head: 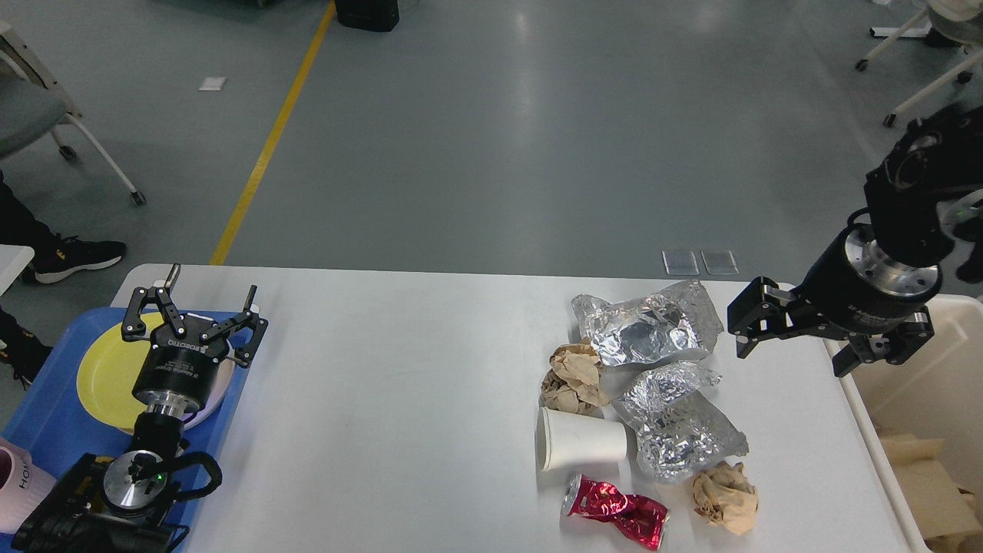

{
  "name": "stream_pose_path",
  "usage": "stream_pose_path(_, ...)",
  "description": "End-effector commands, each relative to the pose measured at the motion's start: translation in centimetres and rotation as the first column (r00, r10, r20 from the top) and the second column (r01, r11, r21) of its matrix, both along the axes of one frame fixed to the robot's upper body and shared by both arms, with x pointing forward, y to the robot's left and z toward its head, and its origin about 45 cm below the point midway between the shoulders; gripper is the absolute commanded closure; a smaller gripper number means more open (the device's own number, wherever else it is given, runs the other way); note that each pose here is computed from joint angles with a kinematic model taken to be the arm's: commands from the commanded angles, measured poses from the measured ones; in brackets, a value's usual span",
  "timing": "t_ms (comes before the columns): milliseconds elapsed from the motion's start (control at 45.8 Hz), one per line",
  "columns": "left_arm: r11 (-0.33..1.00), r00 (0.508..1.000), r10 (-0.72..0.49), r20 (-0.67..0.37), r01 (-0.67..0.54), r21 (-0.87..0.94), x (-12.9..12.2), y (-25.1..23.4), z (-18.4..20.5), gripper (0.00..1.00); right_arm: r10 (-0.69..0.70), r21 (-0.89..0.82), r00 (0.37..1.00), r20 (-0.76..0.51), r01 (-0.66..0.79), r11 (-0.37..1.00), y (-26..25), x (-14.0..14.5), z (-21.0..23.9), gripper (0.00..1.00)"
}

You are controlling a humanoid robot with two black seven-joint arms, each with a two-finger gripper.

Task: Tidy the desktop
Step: 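Raise the right gripper and move it over the crumpled foil, then lower the right gripper and grasp the crumpled aluminium foil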

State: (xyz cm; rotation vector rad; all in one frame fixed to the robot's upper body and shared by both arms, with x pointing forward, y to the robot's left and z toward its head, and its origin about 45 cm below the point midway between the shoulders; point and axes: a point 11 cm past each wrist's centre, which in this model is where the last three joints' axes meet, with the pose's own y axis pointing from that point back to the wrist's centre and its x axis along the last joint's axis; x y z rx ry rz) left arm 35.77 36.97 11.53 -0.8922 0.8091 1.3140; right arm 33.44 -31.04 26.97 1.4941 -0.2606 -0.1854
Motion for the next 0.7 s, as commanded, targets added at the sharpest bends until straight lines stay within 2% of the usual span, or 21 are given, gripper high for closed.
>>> stream_pose_path(0, 1.0, 1.0, 0.0, 0.002, 0.0, 0.0, 0.1, 0.0, 0.1, 0.03, -0.043, -0.028, 0.999, -0.026, 0.042, 0.999, -1.8, 0.1, -5.1, 0.0)
stream_pose_path(109, 1.0, 1.0, 0.0, 0.0, 0.0, 0.0, 0.0, 0.0, 0.0, 0.03, -0.065, -0.054, 0.995, -0.07, 0.061, 0.997, -3.0, -1.2, -10.4, 0.0)
stream_pose_path(197, 1.0, 1.0, 0.001, 0.001, -0.001, 0.0, 0.0, 0.0, 0.0, 0.03, -0.036, -0.061, 0.997, -0.07, 0.032, 0.998, -1.9, -1.1, -13.2, 0.0)
stream_pose_path(437, 1.0, 1.0, 0.0, 0.0, 0.0, 0.0, 0.0, 0.0, 0.0, 0.03, -0.067, -0.015, 0.997, -0.04, 0.067, 0.998, -1.0, -1.0, -16.8, 0.0)
stream_pose_path(677, 1.0, 1.0, 0.0, 0.0, 0.0, 0.0, 0.0, 0.0, 0.0, 0.03, -0.095, -0.069, 0.993, 0.068, 0.1, 0.993, -1.9, -1.4, -20.1, 0.0)
